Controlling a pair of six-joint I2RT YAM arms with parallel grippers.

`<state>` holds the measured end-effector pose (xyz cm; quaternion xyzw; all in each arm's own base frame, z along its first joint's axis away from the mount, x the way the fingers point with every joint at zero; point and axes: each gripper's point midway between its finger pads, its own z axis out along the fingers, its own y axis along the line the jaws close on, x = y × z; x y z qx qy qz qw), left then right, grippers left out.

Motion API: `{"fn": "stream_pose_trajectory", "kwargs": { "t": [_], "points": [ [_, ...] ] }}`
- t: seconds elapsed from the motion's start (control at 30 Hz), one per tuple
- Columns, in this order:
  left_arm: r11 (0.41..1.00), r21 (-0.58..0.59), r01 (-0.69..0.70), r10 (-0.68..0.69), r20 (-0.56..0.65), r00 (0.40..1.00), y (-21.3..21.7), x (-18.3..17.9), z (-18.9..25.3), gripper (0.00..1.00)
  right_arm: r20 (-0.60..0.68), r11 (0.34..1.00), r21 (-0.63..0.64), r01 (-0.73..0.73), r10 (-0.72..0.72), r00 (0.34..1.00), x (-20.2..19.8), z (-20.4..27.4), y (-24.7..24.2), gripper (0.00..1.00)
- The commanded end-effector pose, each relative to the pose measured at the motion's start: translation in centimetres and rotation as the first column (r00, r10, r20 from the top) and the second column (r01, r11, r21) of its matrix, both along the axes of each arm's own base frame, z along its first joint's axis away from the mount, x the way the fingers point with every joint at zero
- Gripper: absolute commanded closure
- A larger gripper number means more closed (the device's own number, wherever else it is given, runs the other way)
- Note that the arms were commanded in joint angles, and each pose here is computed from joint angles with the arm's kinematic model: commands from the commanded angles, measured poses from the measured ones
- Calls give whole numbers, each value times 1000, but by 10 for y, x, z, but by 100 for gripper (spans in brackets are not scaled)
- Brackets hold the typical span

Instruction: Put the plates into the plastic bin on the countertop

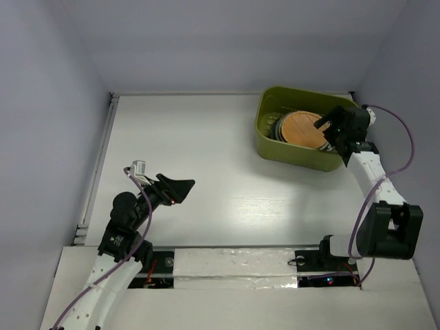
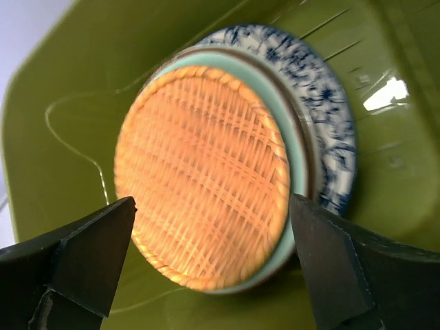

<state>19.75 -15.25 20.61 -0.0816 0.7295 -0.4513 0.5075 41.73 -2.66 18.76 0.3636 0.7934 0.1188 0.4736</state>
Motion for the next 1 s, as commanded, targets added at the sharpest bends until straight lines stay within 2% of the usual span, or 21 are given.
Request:
{"fn": "stream_pose_trajectory", "kwargs": {
  "t": [0.0,0.07,0.2,0.3,0.43,0.5,0.53,0.57,0.63,0.67,0.73,0.77,0.83,0.93,0.97],
  "points": [
    [999,-16,33,-30,128,991,-2,-7,38,1,72,992,-68,106,-101,992,-18,33,-22,0],
    [999,-13,31,-29,157,987,-1,-10,49,1,111,985,-79,155,-146,983,-30,43,-29,0],
    [1000,1,23,-23,200,979,3,-13,70,1,166,985,-66,161,-148,975,-44,59,-27,0],
    [999,10,40,-41,250,967,2,-18,92,1,234,996,-2,94,-91,968,-58,69,-9,2],
    [999,12,36,-38,314,949,5,-25,124,1,418,998,61,-33,4,908,-89,101,20,10],
    [1000,15,16,-21,351,936,10,-30,144,1,492,995,47,-91,56,869,-108,122,32,41],
    [1000,18,-5,-2,353,936,14,-29,149,1,578,992,19,-128,94,811,-130,149,40,59],
    [1000,11,-16,11,386,922,18,-35,166,1,620,977,-23,-213,181,763,-145,164,56,87],
    [999,14,-42,32,420,907,23,-38,179,1,699,955,-81,-286,259,667,-174,193,73,98],
    [999,12,-48,38,437,898,25,-40,185,1,760,939,-132,-316,301,576,-205,221,83,100],
    [998,1,-57,50,482,875,29,-47,202,1,801,934,-170,-314,316,508,-234,243,88,100],
    [998,0,-56,49,490,870,29,-48,205,1,838,937,-199,-286,314,446,-260,265,89,100],
    [999,-7,-48,44,510,859,29,-52,213,1,849,940,-215,-265,314,424,-277,276,88,99],
    [999,6,-32,24,506,862,25,-49,211,1,852,937,-239,-254,328,409,-288,284,90,92],
    [1000,12,-29,19,498,867,24,-47,210,1,848,931,-246,-268,341,405,-288,283,92,82]
  ]
}}
